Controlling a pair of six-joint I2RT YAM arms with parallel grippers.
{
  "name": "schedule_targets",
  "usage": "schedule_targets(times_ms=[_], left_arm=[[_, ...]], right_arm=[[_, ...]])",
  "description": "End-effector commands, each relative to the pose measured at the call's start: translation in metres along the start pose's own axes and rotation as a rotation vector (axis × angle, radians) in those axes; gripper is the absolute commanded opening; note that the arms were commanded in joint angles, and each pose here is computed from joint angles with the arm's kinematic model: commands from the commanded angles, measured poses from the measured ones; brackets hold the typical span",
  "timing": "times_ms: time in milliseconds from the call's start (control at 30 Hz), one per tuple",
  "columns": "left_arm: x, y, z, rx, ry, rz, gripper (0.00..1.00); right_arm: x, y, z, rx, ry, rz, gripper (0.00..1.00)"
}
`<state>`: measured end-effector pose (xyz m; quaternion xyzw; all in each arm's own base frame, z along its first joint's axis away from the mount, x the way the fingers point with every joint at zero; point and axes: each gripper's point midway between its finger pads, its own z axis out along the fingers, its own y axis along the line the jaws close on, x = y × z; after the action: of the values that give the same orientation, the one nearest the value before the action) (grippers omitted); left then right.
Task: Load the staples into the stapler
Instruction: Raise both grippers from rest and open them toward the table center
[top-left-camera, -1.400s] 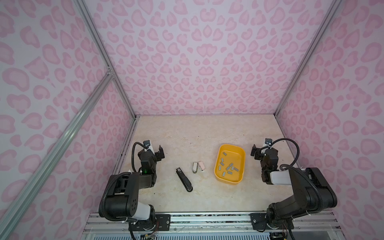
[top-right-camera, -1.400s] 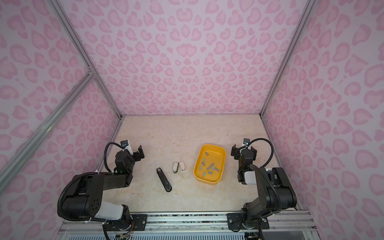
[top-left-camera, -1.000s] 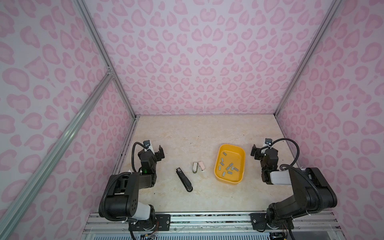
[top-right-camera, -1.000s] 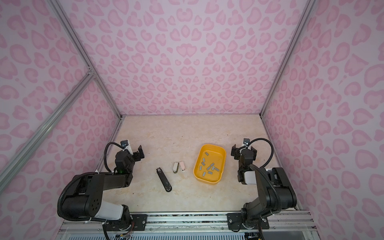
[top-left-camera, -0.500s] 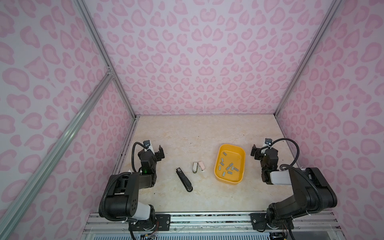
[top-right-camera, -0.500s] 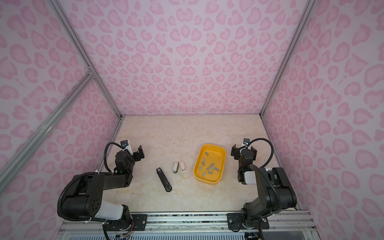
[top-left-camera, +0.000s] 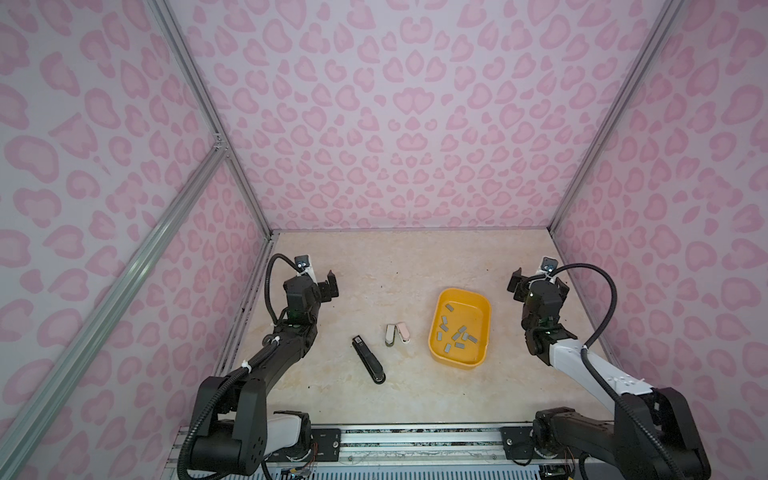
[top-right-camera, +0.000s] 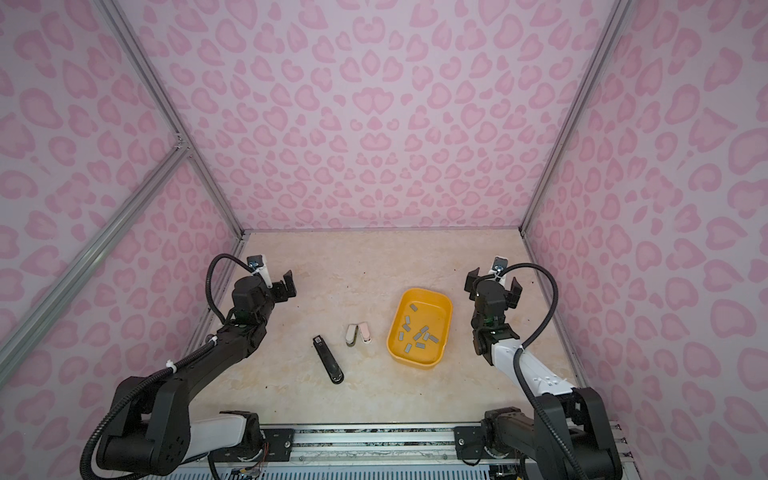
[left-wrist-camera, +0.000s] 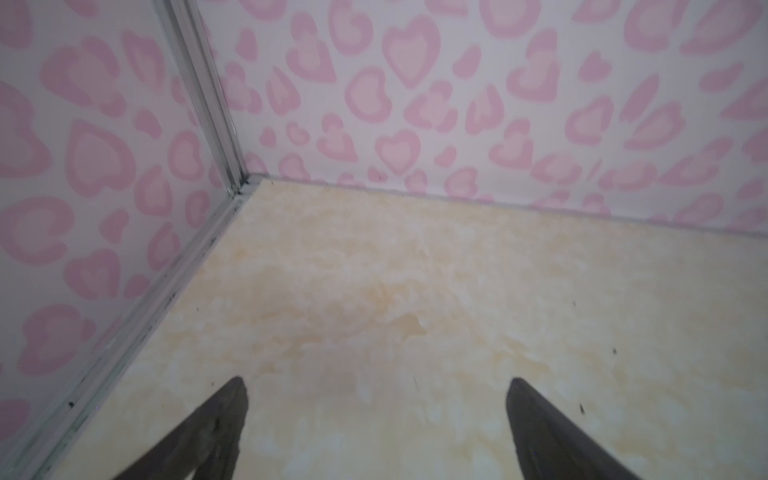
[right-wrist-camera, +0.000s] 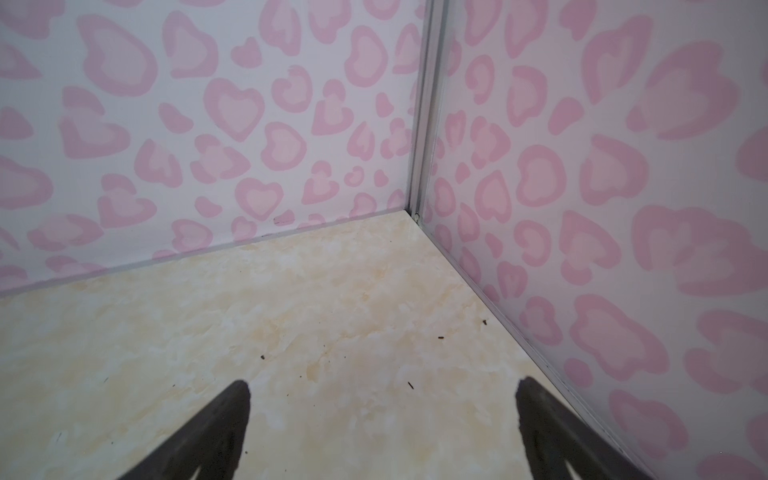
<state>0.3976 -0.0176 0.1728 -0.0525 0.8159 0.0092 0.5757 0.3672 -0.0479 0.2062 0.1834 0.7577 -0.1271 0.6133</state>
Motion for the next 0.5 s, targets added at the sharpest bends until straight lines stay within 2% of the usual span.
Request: schedule_targets(times_ms=[0,100,167,267,333,467], left_arm=[[-0.001,-0.005,-0.014,0.038,-0.004,-0.003,0.98],[-0.023,-0.007,-0.035,0.056,-0.012,-0.086,0.98],[-0.048,-0.009,-0.055,0.084,-0.043,-0.131,0.98],[-0.089,-0.015,-0.095,0.162,-0.16,-0.19,0.98],[-0.108,-0.009,-0.123,0.175,-0.232,-0.287,0.98],[-0.14,-0.002,-0.168,0.211,-0.318,-0.389,0.98]], right_arm=[[0.035,-0.009,-0.013,-0.057,0.148,0.164,1.0],[0.038,-0.009,-0.028,-0.153,0.131,0.273,1.0],[0.036,-0.019,-0.039,-0.14,0.161,0.345,1.0],[0.017,-0.023,-0.059,-0.188,0.169,0.448,1.0],[0.008,-0.031,-0.075,-0.177,0.188,0.537,1.0],[-0.031,-0.021,-0.113,-0.354,0.135,0.629,1.0]])
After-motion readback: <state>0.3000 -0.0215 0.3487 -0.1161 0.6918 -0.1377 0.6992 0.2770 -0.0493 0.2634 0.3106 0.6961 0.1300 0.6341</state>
